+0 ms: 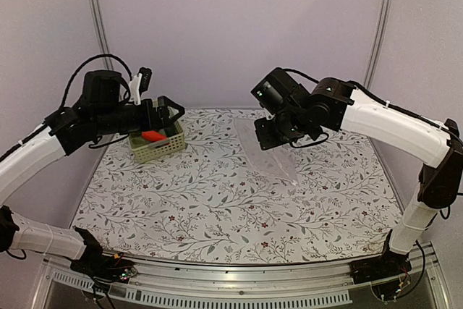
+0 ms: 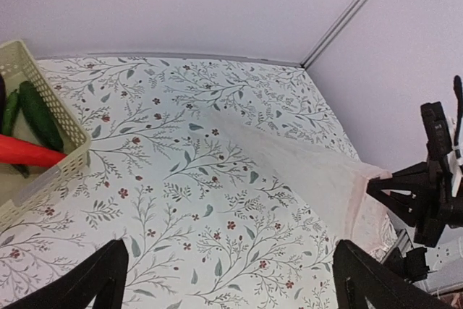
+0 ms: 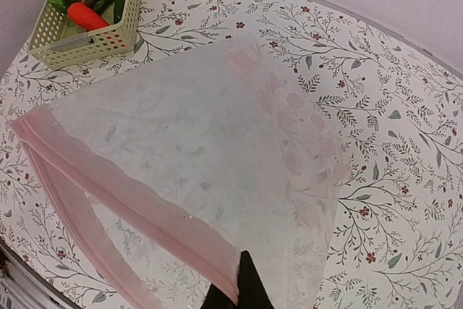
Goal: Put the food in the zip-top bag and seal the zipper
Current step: Pick up the fake vegetable from the bin.
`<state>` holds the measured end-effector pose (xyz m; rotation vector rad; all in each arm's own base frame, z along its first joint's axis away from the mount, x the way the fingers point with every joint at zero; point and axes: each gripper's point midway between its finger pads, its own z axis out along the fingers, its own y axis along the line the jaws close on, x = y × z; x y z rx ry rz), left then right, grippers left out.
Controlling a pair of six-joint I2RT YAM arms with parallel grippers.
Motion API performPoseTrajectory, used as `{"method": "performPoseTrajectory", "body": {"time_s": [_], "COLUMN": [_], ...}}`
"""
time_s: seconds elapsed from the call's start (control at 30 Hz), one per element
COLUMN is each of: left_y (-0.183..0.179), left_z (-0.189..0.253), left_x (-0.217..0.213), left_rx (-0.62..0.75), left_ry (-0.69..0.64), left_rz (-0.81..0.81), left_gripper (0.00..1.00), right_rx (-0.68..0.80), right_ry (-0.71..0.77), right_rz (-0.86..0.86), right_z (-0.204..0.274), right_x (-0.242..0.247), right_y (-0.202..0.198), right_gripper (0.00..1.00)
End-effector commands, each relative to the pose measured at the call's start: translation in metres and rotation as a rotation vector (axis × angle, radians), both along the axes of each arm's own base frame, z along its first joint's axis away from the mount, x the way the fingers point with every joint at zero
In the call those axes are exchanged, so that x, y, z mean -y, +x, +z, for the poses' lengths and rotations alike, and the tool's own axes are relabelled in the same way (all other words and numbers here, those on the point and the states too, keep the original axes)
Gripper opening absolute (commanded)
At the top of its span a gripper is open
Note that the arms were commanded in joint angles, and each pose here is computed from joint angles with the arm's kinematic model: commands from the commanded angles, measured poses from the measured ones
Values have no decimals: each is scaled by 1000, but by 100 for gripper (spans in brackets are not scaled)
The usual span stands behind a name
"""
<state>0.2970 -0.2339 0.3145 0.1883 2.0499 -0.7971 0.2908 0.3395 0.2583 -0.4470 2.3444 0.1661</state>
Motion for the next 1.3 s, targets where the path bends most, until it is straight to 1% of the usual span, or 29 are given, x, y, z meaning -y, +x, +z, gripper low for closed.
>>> {"method": "performPoseTrajectory", "body": {"time_s": [0.0,0.17,0.27,0.33,0.4,0.53,0.63,0.77,0.83,0.93,1.13,1.23,1.27], "left_y": [13,66,100,121,139,171,184,194,200,205,214,222,223], "left_z": [-42,-65,-81,-90,-101,-127,-145,-179,-195,-218,-239,-243,-246], "left_x": [-53,-117,-152,-164,-172,-189,-202,-206,-206,-210,-209,-205,-204], "left_rx": [-149,-212,-258,-271,-298,-353,-363,-420,-446,-479,-512,-510,-514], "left_ry": [194,271,291,295,264,145,109,58,58,95,102,85,79], "left_rz": [56,219,341,396,448,560,659,739,745,767,767,750,746], "left_gripper": [100,98,91,86,84,78,76,77,77,77,76,73,70], "right_rx": [7,7,7,6,6,5,6,4,-1,-8,-10,-13,-15], "right_ry": [19,26,33,37,39,52,61,70,76,82,74,82,84], "right_rz": [27,38,38,39,43,47,52,61,69,82,95,101,103], "right_z": [10,13,14,15,15,16,17,18,17,16,15,15,14], "right_x": [1,2,2,1,-1,-3,-5,-7,-9,-12,-12,-14,-15], "right_y": [-4,-7,-7,-7,-7,-7,-7,-8,-9,-10,-11,-11,-11], "right_gripper": [0,0,0,0,0,0,0,0,0,0,0,0,0]}}
